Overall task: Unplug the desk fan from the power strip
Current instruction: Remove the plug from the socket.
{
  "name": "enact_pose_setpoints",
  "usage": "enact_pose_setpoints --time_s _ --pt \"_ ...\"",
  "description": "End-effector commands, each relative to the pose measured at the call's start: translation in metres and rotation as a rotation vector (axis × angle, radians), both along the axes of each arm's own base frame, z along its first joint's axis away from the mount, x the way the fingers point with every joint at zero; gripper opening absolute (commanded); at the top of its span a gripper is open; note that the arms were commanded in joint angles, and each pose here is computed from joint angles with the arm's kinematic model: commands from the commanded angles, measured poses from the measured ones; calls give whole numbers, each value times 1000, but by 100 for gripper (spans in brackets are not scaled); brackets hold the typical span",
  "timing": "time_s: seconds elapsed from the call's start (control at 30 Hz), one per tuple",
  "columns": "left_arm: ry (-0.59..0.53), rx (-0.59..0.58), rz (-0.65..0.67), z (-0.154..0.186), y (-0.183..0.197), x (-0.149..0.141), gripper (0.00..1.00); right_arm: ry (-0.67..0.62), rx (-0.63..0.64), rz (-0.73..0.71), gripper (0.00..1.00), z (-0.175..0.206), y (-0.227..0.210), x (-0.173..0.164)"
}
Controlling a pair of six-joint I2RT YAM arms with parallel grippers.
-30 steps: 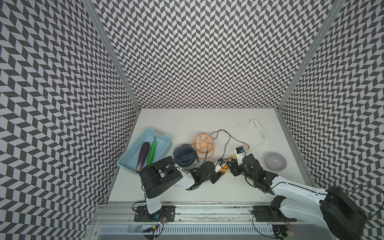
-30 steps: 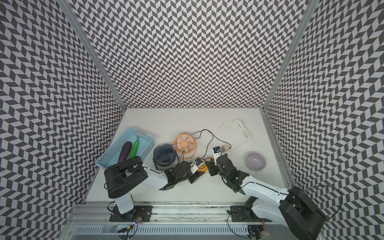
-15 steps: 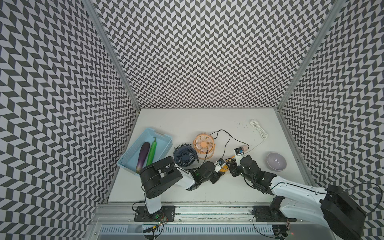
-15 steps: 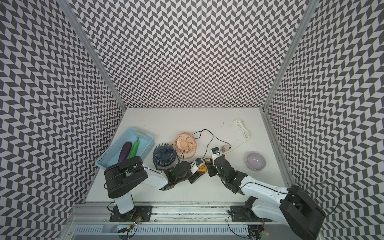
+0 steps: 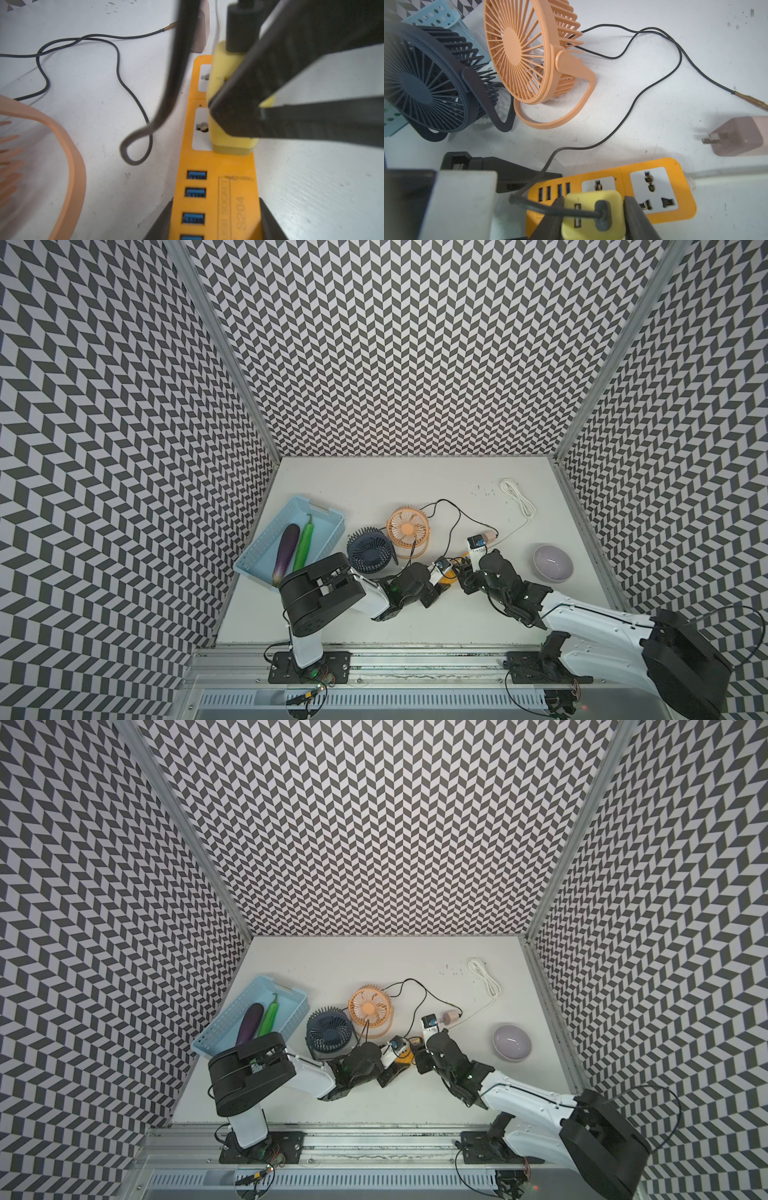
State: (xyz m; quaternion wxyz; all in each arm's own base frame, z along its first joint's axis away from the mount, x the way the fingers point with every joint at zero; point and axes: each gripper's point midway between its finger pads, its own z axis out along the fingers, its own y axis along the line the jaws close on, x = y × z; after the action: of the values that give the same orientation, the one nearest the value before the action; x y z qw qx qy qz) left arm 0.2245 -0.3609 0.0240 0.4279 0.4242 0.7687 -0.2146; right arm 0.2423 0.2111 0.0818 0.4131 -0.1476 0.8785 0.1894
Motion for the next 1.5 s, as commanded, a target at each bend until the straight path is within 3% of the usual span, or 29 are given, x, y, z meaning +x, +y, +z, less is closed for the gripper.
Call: enact_pose_setpoints --time_s 0.0,0.43,1.0,1.47 --pt "33 -22 -23 0 -3 -7 26 -9 102 108 23 23 35 -9" --pt "32 -24 -19 0 1 -9 26 6 135 11 23 25 15 3" --pt "32 -22 -17 1 -2 -7 25 -33 119 180 23 39 47 -16" --pt "30 -19 -18 2 -2 -7 25 -32 130 155 23 43 46 -13"
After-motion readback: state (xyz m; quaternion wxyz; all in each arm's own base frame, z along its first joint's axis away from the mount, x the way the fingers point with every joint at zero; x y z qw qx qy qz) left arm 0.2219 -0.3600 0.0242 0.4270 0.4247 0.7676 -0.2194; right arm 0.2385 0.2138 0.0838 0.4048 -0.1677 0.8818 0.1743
